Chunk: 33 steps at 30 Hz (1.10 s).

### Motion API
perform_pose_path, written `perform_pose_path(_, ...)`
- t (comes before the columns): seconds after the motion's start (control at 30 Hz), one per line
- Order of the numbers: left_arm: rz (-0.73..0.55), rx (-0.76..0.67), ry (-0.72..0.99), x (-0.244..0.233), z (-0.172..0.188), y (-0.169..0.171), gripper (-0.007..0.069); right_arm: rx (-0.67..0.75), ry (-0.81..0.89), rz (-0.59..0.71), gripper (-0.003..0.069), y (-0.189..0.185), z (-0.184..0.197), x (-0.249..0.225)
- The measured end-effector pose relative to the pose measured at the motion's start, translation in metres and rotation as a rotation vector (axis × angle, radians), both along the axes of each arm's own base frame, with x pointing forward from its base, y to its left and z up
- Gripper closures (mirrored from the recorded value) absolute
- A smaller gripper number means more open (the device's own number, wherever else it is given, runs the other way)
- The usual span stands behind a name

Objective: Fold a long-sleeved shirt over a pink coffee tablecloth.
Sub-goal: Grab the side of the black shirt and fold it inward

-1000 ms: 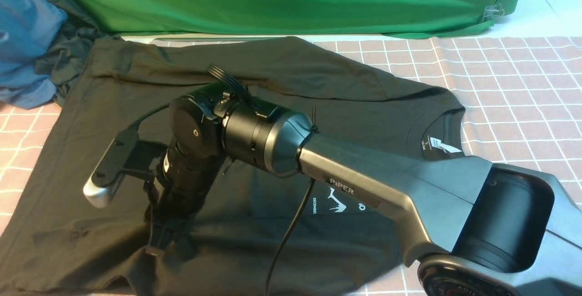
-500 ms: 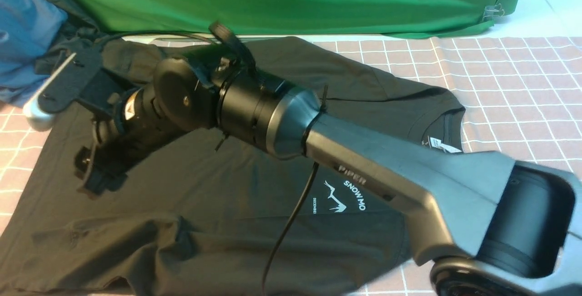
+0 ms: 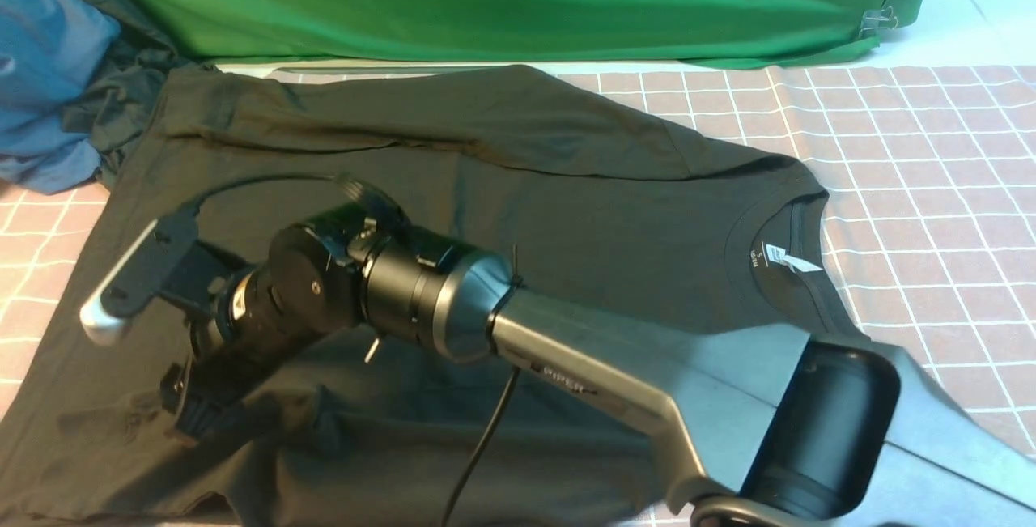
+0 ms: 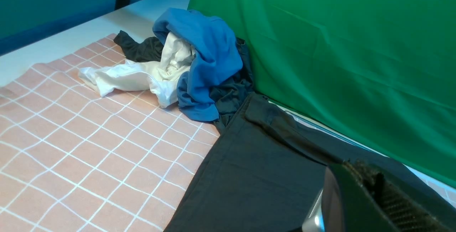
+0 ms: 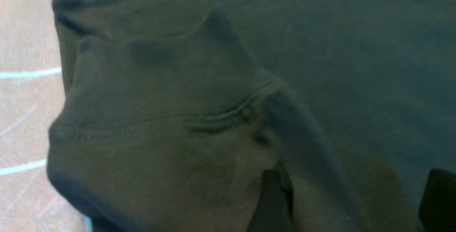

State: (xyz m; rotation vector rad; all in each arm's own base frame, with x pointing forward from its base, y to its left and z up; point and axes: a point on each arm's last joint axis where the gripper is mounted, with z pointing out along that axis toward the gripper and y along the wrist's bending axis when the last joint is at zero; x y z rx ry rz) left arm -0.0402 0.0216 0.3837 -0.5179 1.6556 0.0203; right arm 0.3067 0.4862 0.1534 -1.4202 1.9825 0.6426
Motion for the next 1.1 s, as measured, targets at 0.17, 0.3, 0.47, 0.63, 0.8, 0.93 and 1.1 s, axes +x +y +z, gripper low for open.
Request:
perform_pose_path(0.17, 0.003, -0.005, 0.016, 0.000, -0.002, 0.000, 0.0611, -0.007, -0.003, 0.014, 0.0116, 0.004, -0.011, -0.004)
perform_pose_path(0.3, 0.008, -0.010, 0.036, -0.001, -0.003, 0.000, 0.0611, -0.004, -0.008, 0.019, 0.0256, 0.005, -0.014, -0.004)
perform_pose_path(0.47, 0.007, -0.006, 0.041, -0.001, -0.004, 0.001, 0.0611, -0.016, -0.028, 0.062, 0.0573, 0.006, -0.012, -0.006)
perform_pose_path(0.63, 0.004, 0.011, 0.047, -0.001, -0.004, 0.001, 0.0611, -0.048, -0.059, 0.108, 0.0607, 0.002, 0.006, -0.007)
perform_pose_path(0.8, 0.002, 0.022, 0.050, -0.001, -0.004, 0.001, 0.0611, 0.011, -0.116, 0.087, 0.0607, -0.005, 0.047, 0.002)
perform_pose_path(0.93, 0.005, 0.031, 0.052, -0.001, -0.004, 0.001, 0.0611, 0.071, -0.150, 0.011, 0.0607, -0.017, 0.061, 0.025)
perform_pose_path(1.1, 0.006, 0.036, 0.053, -0.001, -0.003, 0.001, 0.0611, 0.137, -0.181, -0.114, 0.0607, -0.034, 0.060, 0.058)
